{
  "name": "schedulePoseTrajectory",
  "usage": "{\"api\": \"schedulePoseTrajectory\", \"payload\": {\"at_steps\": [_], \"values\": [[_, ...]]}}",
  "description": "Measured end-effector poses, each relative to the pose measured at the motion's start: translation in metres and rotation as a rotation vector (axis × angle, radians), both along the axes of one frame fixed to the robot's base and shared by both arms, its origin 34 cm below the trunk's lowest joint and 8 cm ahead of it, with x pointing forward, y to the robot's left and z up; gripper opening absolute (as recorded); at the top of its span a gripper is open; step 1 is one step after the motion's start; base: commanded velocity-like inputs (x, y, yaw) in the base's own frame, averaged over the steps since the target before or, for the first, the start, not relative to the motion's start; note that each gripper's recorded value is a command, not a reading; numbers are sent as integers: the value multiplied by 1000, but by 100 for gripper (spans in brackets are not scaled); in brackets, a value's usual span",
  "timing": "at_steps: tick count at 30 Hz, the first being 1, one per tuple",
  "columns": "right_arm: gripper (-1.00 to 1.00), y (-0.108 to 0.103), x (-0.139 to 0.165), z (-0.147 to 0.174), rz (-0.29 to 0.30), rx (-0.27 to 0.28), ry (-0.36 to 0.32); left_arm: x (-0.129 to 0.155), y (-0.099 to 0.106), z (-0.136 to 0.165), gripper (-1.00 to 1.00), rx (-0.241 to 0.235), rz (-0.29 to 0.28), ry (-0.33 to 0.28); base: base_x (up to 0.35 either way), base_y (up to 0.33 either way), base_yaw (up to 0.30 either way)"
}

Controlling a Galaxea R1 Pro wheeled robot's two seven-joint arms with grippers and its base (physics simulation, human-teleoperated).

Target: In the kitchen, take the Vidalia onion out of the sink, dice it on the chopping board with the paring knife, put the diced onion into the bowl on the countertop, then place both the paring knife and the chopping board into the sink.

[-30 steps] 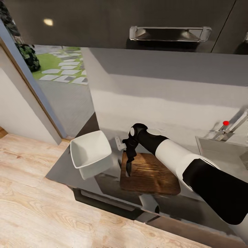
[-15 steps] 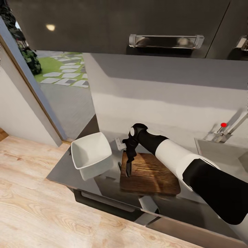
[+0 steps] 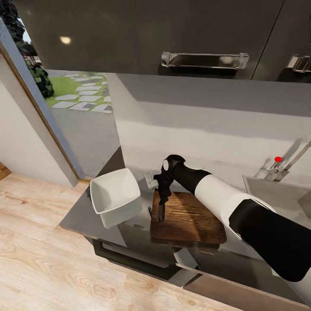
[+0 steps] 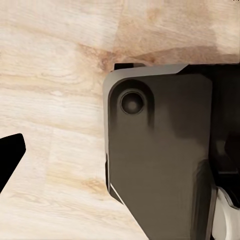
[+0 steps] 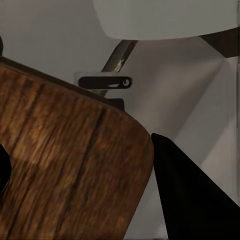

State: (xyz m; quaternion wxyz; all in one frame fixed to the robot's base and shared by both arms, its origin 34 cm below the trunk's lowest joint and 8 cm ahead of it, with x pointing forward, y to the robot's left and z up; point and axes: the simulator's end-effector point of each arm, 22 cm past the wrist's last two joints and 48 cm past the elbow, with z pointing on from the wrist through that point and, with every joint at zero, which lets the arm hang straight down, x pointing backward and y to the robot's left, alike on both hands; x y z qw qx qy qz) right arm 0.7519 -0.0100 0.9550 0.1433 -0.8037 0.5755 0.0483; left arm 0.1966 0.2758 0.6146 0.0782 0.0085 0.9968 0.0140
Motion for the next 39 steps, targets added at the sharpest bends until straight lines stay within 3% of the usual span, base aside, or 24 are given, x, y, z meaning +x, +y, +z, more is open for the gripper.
{"api": "schedulePoseTrajectory", "payload": {"at_steps": [39], "values": [[-100, -3, 0, 37, -10, -6, -48, 23, 0, 6, 100, 0, 3, -60, -43, 32, 0]]}}
